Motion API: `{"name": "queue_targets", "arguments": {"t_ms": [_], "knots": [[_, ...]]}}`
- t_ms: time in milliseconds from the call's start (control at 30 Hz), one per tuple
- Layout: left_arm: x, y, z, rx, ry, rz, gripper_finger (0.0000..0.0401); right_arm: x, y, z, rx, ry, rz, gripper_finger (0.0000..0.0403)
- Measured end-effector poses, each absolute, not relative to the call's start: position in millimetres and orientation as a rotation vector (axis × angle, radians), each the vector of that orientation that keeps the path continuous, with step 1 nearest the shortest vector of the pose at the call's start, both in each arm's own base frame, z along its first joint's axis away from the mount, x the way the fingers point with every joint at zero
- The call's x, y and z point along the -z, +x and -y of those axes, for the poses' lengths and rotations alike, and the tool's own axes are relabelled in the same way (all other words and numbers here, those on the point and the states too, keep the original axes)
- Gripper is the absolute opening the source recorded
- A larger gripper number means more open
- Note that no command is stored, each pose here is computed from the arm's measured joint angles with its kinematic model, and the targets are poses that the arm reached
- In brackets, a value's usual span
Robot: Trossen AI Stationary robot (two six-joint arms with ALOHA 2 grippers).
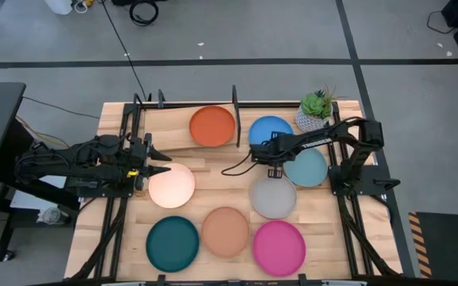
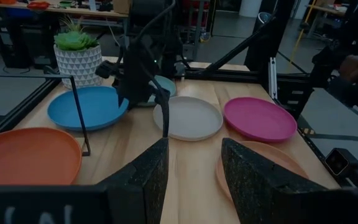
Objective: Place and stack plates onto a shelf
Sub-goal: Stack the blue plate on the orange plate
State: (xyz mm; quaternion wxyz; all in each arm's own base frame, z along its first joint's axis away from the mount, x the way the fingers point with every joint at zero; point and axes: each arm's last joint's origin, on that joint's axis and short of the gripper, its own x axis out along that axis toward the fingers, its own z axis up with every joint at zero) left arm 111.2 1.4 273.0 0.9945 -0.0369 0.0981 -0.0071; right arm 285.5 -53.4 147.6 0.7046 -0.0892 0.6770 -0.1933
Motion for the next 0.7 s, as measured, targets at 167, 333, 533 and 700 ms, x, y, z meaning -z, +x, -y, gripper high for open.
{"name": "queue_targets", "arguments": {"t_ms": [167,333,533,700], "knots": [[-273.1,111.2,-1.4,0.014,-0.074,-0.196,0.0156,-141.5,280.4,56.4,0.426,-0.199,-1.495,0.0097],[-273.1,111.2,-1.4,0.014,-0.074,-0.196,0.0156,-141.5,280.3,56.6,0.425,-0.200,-1.493,0.0048],[-273.1,111.2,-1.4,0.014,-0.074,-0.196,0.0156,-154.6,289.4,47.3,0.390,-0.200,-1.487,0.0014],[-273.1,111.2,-1.4,0.014,-0.074,-0.196,0.0156,-178.0,308.2,28.1,0.279,-0.141,-1.420,0.0027]]}}
